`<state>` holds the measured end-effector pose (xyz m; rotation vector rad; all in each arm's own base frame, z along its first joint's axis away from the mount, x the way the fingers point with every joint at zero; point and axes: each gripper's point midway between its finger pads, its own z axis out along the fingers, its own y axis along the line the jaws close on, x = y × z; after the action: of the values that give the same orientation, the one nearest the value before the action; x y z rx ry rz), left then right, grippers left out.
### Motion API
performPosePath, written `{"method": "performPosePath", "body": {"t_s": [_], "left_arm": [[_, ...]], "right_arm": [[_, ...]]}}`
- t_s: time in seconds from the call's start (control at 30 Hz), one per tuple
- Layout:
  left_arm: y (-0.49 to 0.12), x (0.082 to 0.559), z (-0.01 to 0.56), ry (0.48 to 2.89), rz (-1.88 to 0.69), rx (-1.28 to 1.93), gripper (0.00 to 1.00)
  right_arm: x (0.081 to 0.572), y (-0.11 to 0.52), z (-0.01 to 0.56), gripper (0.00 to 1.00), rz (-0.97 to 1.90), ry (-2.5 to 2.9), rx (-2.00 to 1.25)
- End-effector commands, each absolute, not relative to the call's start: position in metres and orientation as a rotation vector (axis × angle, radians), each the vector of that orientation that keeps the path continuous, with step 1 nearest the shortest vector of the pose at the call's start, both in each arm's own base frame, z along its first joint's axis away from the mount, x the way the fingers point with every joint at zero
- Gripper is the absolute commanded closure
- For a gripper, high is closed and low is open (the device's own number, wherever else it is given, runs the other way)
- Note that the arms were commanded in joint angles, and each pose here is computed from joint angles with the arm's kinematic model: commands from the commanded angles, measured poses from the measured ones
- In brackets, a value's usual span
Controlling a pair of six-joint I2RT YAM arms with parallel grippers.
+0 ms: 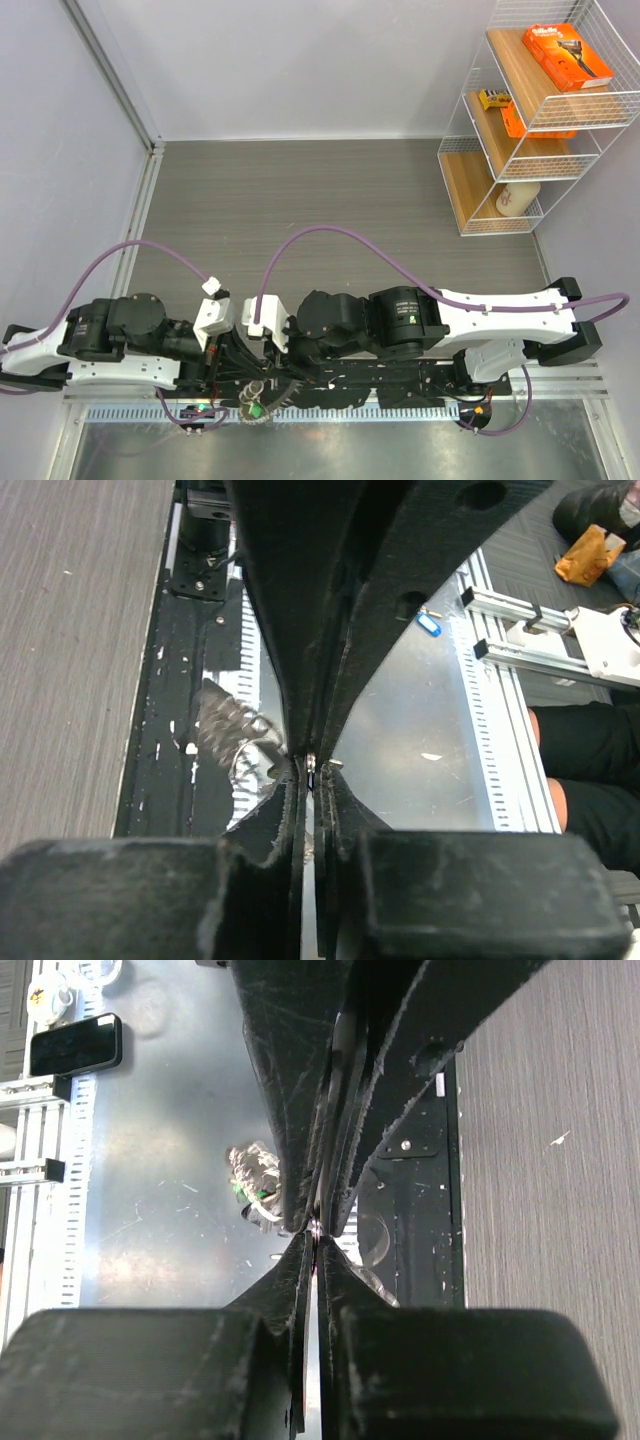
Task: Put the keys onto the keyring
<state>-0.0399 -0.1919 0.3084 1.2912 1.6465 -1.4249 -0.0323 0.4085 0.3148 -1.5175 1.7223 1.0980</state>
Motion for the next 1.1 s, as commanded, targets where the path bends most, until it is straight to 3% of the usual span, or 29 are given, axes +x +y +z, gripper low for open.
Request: {"method": "performPosePath", "body": {"t_s": [0.0, 0.07, 0.47, 0.67, 1.07], "left_arm": [[-0.191, -0.042, 0.304, 1.675, -1.405, 1.334, 0.96], [-0.191, -0.044, 0.305, 1.671, -1.411, 1.343, 1.0], [-0.197, -0.035, 0.303, 1.648, -1.349, 1.335, 1.0], [-0.196, -0.022, 0.319, 1.561, -1.352, 1.225, 1.0], [-0.204, -0.014, 0.369, 1.271, -1.459, 1.042, 1.0]], "right_arm": [[-0.024, 0.413, 0.359, 0.95, 1.175, 1.598, -1.396], [-0.024, 0.41, 0.359, 0.95, 1.175, 1.595, -1.393], [-0.024, 0.405, 0.37, 0.95, 1.202, 1.554, -1.362], [-0.019, 0.393, 0.375, 0.61, 1.218, 1.522, -1.311], [-0.003, 0.37, 0.387, 0.6, 1.201, 1.459, -1.189]]}}
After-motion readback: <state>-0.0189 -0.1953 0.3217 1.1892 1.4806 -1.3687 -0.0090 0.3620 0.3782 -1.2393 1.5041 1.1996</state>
